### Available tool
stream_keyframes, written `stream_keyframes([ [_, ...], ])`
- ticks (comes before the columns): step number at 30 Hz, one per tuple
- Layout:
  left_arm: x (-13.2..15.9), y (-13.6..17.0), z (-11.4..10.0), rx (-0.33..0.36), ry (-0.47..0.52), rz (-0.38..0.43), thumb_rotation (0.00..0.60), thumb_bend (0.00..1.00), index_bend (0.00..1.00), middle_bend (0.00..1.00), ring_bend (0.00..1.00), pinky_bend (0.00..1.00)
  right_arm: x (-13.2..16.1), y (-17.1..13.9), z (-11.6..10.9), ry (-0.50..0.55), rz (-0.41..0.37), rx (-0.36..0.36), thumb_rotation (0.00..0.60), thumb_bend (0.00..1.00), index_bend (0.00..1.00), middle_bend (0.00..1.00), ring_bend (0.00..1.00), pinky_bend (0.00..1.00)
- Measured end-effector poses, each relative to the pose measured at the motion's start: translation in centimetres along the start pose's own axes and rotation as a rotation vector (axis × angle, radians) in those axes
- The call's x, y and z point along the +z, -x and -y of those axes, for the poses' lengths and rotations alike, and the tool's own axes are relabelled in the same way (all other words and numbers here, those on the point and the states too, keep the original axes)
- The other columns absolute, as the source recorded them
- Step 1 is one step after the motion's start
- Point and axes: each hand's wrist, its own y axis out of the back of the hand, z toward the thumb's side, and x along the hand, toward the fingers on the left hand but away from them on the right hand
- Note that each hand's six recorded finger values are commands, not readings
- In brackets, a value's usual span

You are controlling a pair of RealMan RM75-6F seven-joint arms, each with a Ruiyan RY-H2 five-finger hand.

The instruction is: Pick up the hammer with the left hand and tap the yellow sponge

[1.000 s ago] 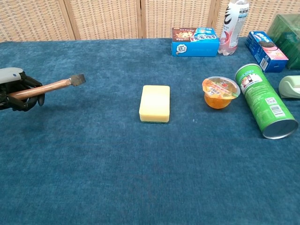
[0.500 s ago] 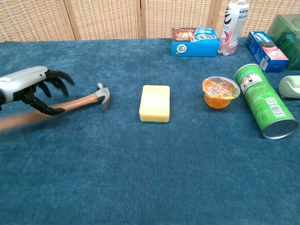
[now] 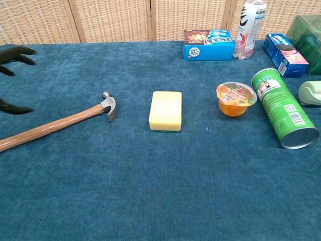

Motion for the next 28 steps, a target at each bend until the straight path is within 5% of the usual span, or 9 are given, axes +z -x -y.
stream_keyframes([
  [15, -4.9, 12.8, -6.9, 0.156, 0.019, -0.196, 0.6, 0.2, 0.21, 0.23, 0.12, 0.16, 3.7, 1.4, 1.5, -0.031, -0.139, 0.057, 0.6, 0.28, 0.52, 0.53, 0.46, 0.38],
  [28, -3.6, 11.9, -6.4, 0.149, 0.073, -0.17, 0.6, 0.2, 0.23, 0.23, 0.12, 0.17, 3.5, 1.4, 2.1, -0.002, -0.127, 0.07, 0.6, 0.28, 0.52, 0.57, 0.46, 0.38],
])
